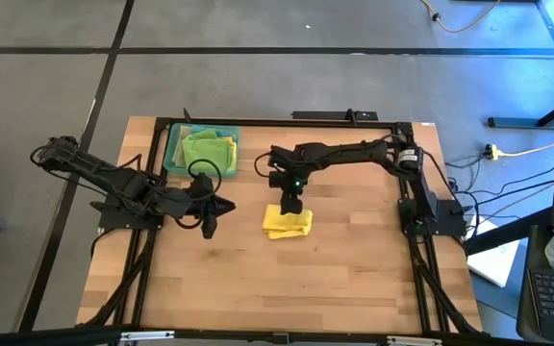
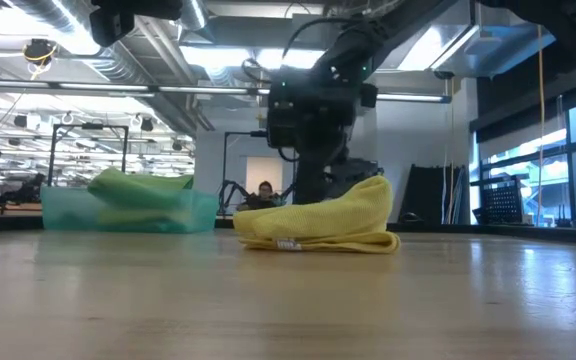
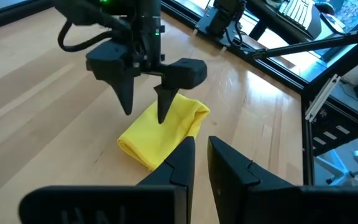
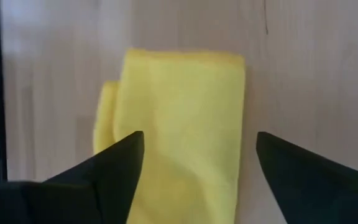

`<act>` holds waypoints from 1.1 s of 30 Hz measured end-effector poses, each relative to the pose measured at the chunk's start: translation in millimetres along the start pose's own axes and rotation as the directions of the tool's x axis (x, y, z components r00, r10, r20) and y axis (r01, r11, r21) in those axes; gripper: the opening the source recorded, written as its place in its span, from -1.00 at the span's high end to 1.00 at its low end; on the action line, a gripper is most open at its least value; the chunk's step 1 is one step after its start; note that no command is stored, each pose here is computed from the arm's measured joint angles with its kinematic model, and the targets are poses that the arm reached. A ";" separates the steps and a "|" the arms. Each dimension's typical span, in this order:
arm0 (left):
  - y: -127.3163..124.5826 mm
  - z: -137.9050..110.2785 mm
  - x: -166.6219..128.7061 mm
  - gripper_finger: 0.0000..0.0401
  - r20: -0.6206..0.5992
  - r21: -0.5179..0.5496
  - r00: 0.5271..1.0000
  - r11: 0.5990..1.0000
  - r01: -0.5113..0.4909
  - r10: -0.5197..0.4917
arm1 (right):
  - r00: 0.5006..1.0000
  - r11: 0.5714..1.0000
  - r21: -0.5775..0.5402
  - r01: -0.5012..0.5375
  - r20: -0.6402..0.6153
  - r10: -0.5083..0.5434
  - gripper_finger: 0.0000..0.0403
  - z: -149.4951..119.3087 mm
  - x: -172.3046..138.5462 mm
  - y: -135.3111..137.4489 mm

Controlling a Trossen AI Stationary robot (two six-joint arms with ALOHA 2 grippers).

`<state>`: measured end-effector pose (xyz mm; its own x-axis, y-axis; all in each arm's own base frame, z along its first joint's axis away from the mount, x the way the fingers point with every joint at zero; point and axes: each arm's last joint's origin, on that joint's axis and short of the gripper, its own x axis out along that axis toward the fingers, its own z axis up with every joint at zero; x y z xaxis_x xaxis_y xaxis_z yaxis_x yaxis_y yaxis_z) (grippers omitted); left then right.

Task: Fold microfiber towels
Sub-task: Stack the folded yellow microfiber cloth on top of the green microfiber cloth in the blue bin

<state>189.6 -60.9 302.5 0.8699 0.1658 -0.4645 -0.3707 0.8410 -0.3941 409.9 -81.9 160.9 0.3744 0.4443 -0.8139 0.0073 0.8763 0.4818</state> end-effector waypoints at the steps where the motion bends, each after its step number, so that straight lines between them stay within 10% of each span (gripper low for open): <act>1: 0.0 0.0 0.0 0.82 0.000 0.000 1.000 1.000 0.000 0.000 | 1.000 1.000 0.014 0.000 -0.015 0.000 -0.60 -1.9 3.0 -1.9; 20: 1.1 -2.0 0.0 0.82 -0.029 -0.013 1.000 1.000 0.000 -0.001 | 0.977 0.995 0.096 -0.026 -0.210 0.046 -0.48 -19.2 54.7 14.3; 33: 6.2 -4.3 -7.1 0.82 -0.089 -0.024 0.996 1.000 0.011 -0.013 | 0.975 0.987 0.143 0.069 -0.217 -0.036 0.89 -17.5 73.9 46.5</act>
<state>179.7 -59.1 300.0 0.8424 0.1083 -0.5279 -0.3686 0.8304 -0.4178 421.7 -5.1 117.4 0.1634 0.4419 -0.8820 0.1659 0.8690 0.4661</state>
